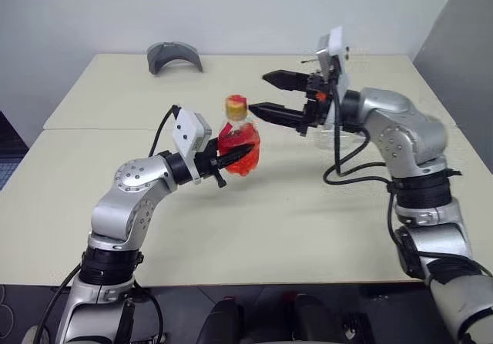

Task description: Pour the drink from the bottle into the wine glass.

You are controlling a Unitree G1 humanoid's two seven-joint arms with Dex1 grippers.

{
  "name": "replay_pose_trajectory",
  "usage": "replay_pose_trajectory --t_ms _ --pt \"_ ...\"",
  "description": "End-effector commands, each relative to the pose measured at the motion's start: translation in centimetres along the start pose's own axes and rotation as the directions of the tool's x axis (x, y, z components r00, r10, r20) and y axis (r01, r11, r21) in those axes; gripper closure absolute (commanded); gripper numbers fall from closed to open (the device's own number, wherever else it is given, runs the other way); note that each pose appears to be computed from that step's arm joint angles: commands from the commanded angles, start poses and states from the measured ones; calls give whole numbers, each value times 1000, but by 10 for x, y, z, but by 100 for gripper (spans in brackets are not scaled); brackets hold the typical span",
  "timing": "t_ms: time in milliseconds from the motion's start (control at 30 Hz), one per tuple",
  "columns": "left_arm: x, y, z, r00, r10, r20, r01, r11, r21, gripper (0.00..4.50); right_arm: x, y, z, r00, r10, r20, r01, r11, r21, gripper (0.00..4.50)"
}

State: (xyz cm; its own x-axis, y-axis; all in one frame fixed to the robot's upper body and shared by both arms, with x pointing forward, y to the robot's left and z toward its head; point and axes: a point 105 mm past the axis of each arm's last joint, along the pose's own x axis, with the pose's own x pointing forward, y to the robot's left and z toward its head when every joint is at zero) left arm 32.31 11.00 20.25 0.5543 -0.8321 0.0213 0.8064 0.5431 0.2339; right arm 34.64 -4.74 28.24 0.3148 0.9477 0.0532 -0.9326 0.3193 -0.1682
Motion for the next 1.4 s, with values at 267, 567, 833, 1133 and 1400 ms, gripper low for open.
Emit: replay_pose_trajectory --t_ms 267,567,833,1133,1400 --pt "1 6 20 999 -14 52 10 997 80 358 13 23 20 990 108 89 -109 994 1 5" --pt "5 -1 19 998 -36 56 31 997 72 358 38 32 30 979 145 145 -151 988 25 5" --pt "5 -4 18 998 -41 57 37 997 65 358 45 37 28 975 168 144 -174 984 33 5" --pt "5 -6 17 997 -44 59 40 997 60 358 43 37 26 974 177 139 -182 983 28 244" --pt "4 -7 18 997 -39 63 35 997 63 358 41 40 31 968 198 153 -203 979 20 329"
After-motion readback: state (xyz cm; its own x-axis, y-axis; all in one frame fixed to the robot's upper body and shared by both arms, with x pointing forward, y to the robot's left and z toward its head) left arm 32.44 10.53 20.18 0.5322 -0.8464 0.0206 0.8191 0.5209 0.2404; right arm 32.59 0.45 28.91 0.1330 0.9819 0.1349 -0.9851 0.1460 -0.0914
